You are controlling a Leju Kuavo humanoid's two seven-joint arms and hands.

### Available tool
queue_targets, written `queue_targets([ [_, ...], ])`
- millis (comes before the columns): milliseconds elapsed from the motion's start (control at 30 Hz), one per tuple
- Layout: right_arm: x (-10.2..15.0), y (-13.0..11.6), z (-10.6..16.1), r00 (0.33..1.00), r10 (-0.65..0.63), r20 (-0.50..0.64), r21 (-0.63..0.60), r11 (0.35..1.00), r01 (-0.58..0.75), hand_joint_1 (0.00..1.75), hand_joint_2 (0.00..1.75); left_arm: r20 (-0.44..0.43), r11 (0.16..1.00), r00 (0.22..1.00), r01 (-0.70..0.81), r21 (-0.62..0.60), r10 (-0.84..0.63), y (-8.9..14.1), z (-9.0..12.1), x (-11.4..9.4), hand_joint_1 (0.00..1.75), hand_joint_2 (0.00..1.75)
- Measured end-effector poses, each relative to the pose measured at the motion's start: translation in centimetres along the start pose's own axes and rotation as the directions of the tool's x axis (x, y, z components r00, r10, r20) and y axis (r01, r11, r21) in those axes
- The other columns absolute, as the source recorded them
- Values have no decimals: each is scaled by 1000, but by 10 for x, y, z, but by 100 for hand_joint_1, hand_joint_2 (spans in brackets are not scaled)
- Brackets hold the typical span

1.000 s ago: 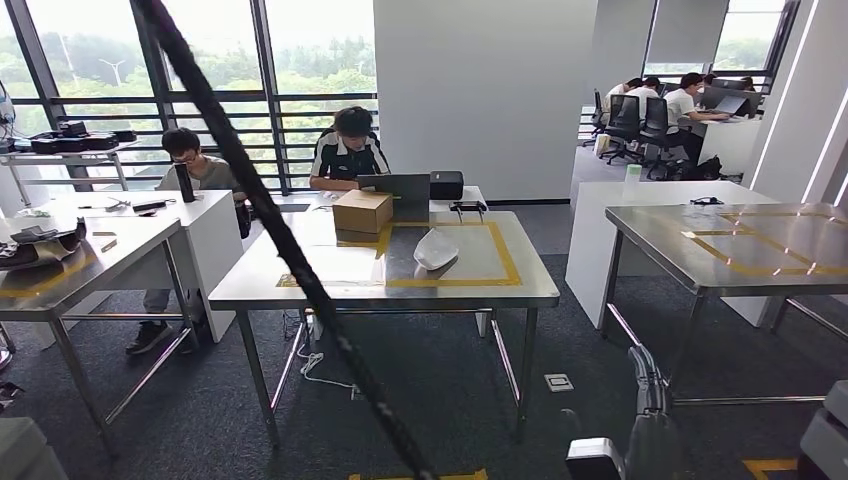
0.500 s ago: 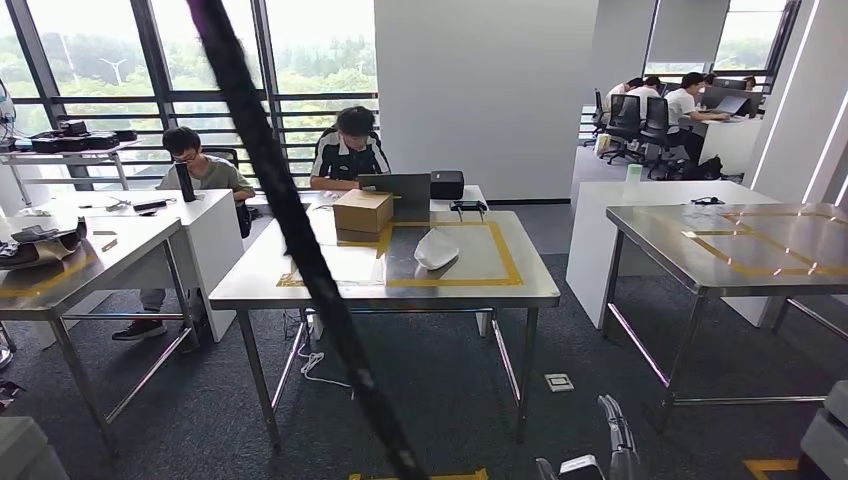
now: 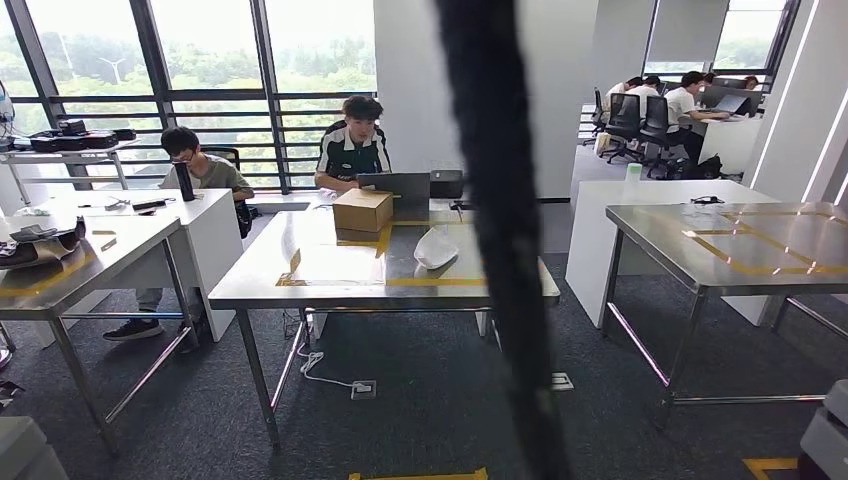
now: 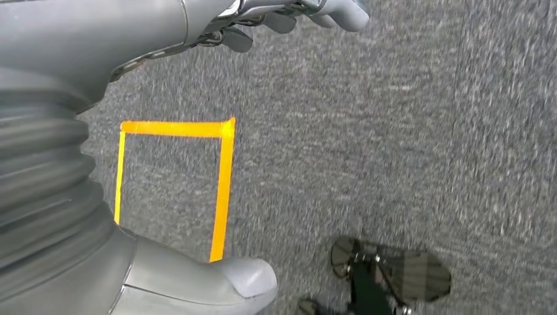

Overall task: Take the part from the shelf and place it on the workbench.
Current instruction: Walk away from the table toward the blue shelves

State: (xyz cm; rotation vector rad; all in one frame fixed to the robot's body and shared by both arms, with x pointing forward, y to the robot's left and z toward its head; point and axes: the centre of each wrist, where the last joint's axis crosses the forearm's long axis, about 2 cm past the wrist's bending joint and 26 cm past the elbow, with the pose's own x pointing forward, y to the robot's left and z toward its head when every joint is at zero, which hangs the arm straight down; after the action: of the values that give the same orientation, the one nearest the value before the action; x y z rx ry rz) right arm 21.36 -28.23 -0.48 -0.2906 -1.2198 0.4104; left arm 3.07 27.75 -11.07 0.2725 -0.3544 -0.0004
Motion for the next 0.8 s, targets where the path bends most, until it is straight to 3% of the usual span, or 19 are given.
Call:
queue_targets([
  [67,-15,5,8,997,-25,-73,24,999,27,0,175,-9,1000,1000,-7,-16,7,2,0,-2,0,87],
  [133,-31,9,17,988,-48,-149,46,997,56,0,87,-18,999,1000,-14,-33,14,4,0,-4,0,0],
  [200,-46,14,27,972,-72,-225,64,994,88,0,0,-27,999,999,-21,-50,19,5,0,-6,0,0],
  [433,-93,32,69,867,-143,-478,97,972,214,0,0,-60,992,997,-45,-115,38,10,1,-13,0,0],
  [800,-143,57,141,602,-225,-766,52,912,407,0,0,-121,969,990,-97,-226,71,13,5,-24,0,0],
])
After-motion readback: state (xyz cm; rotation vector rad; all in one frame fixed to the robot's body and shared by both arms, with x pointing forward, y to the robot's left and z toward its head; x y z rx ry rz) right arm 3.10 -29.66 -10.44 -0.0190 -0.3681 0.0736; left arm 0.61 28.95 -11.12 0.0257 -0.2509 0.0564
